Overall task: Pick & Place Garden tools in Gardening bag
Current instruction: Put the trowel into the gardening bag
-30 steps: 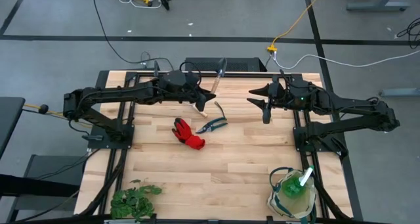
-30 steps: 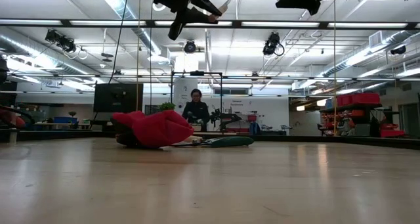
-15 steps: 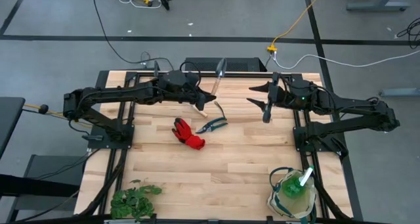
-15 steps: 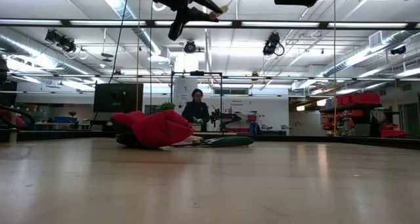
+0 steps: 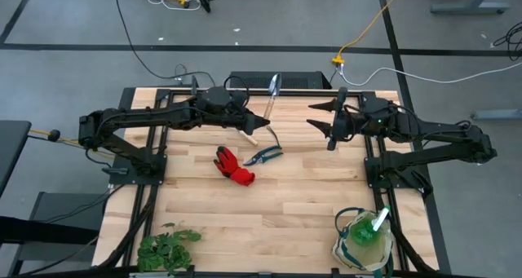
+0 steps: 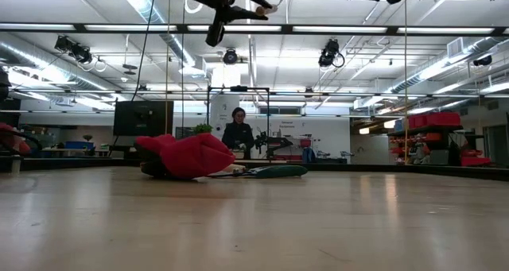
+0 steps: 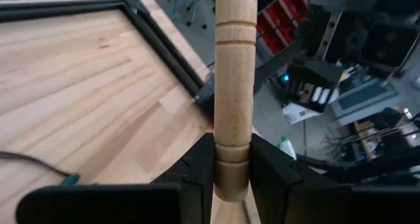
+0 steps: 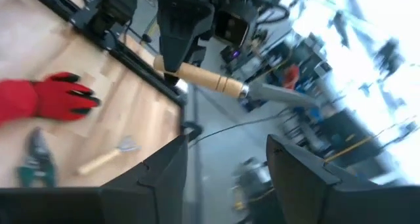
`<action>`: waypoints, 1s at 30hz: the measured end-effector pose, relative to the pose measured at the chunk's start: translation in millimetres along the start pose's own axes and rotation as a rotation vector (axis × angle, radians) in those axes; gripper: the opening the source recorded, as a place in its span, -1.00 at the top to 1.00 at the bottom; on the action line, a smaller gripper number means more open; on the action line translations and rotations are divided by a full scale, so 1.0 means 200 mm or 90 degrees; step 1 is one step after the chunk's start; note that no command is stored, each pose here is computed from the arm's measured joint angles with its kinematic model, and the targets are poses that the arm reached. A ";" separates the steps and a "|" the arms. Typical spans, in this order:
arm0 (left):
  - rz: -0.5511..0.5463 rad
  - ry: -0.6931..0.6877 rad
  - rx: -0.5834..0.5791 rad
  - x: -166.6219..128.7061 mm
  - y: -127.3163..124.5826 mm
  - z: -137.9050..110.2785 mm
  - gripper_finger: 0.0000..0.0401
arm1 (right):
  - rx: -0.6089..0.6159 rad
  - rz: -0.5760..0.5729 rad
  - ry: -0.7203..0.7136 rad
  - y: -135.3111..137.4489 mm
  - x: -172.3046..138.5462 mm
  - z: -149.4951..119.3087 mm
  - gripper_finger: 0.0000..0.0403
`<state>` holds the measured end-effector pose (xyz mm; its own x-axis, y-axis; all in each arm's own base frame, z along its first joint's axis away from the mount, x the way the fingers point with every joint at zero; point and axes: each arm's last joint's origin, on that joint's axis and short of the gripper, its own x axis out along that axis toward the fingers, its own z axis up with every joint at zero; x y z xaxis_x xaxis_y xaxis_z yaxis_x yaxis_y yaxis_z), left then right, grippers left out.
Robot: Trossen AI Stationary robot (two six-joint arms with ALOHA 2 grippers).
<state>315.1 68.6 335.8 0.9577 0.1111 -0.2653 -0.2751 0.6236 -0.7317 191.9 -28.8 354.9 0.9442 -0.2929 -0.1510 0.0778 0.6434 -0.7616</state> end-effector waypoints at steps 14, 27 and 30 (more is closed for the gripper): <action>-0.062 -0.023 -0.059 0.06 -0.01 0.01 0.62 | -0.273 -0.002 0.012 0.03 0.10 0.00 -0.05; -0.079 0.008 -0.072 0.11 0.00 -0.02 0.61 | -0.347 -0.064 -0.020 0.03 0.24 0.03 -0.05; -0.099 0.003 -0.075 0.11 -0.02 -0.01 0.60 | -0.368 -0.060 -0.020 0.04 0.26 0.02 -0.05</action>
<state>336.2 67.4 331.3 0.9891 0.0165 -0.1461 -0.1320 0.5379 -0.8326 242.3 -35.3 344.2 0.9512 -0.3039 -0.0538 -0.0168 0.1231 -0.9923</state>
